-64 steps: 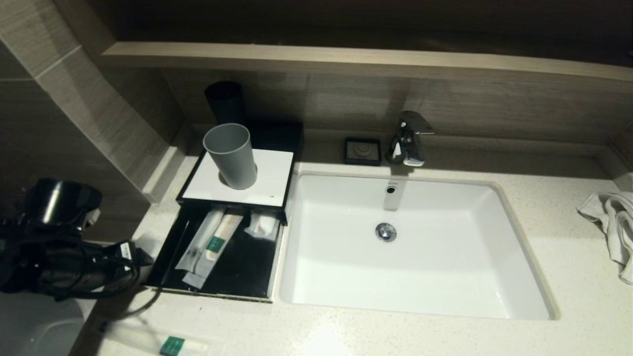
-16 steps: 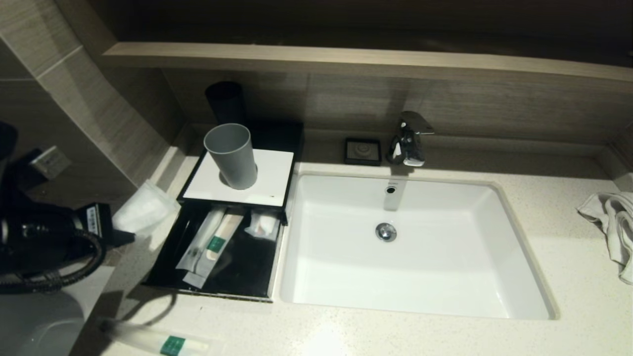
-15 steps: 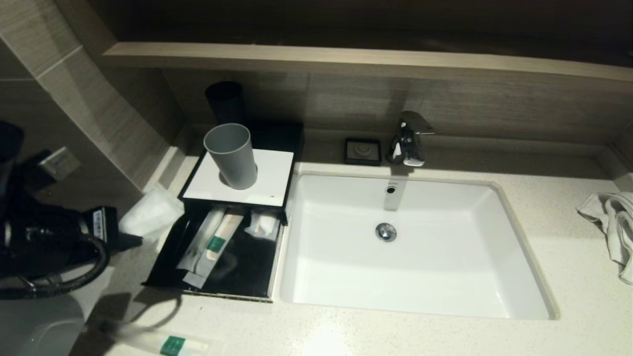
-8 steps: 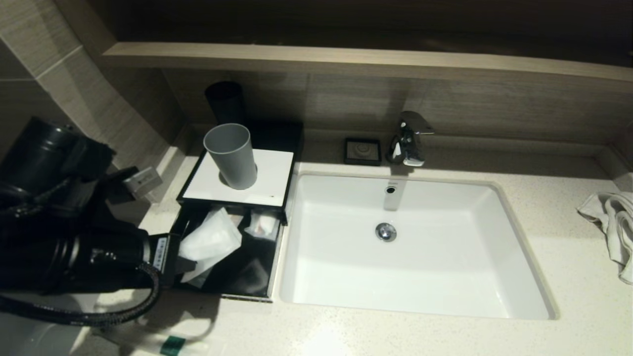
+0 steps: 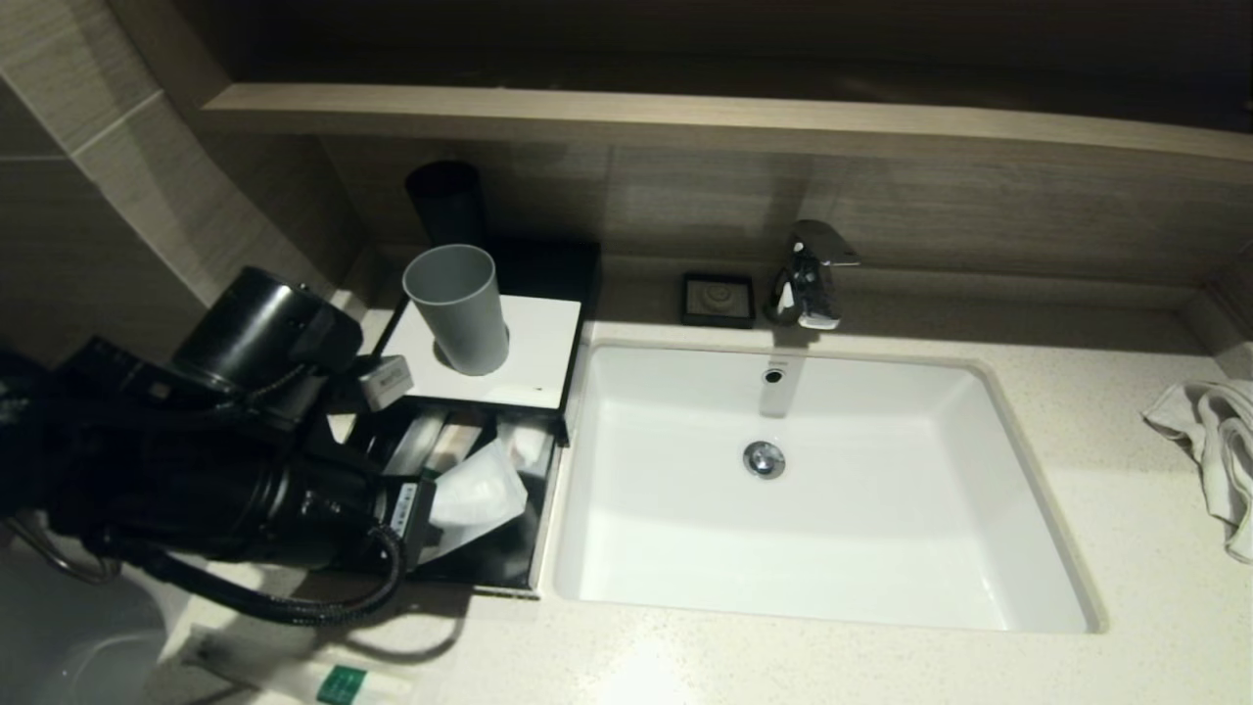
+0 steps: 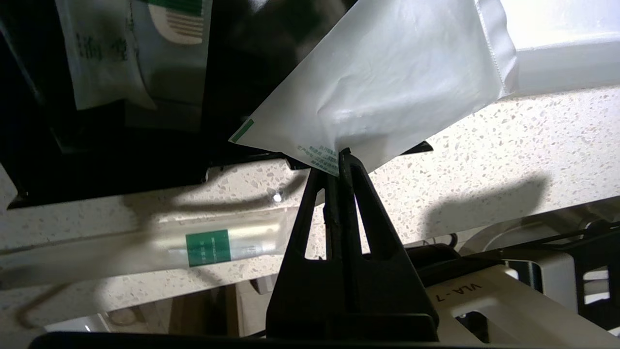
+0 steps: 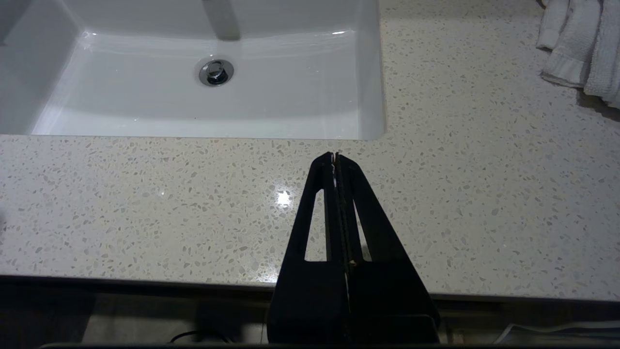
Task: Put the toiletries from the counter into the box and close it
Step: Place the bathroom toiletry into the drawer
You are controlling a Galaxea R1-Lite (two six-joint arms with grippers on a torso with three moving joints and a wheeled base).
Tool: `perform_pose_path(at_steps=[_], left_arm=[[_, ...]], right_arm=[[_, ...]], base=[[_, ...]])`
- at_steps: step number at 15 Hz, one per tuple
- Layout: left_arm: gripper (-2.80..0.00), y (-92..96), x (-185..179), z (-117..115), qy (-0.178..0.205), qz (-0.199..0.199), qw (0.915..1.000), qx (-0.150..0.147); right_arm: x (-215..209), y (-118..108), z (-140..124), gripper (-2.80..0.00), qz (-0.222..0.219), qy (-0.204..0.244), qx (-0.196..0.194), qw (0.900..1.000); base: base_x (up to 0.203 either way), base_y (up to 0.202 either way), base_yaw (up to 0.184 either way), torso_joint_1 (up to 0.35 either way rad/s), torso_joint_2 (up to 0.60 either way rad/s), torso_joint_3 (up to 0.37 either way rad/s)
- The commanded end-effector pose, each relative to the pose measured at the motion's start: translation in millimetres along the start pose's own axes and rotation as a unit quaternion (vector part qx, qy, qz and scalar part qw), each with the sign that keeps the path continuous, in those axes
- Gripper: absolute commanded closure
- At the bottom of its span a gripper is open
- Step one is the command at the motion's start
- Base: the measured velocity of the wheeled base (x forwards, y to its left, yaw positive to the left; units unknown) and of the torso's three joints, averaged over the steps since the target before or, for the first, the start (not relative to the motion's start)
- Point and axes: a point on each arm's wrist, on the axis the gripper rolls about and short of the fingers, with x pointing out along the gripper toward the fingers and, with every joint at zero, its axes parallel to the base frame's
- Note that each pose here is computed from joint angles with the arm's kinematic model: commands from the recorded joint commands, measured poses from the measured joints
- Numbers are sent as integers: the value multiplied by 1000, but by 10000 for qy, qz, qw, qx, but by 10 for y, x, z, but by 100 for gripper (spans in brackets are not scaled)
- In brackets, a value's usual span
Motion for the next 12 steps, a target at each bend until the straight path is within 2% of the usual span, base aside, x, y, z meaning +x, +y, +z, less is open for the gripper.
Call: perform_pose_path(at_steps=[1,3,12], left_arm=[[0,-1,158,25,177,141,9997,94],[0,5,249,49,154,324,9993,106],[0,-3,473,113,222,375,9990,105]], right_arm=[[0,0,0,0,0,0,6,10000],[0,0,0,0,0,0,2,10000],[0,0,0,0,0,0,6,10000]], base=[[0,0,0,0,0,0],[0,0,0,0,0,0],[0,0,0,0,0,0]])
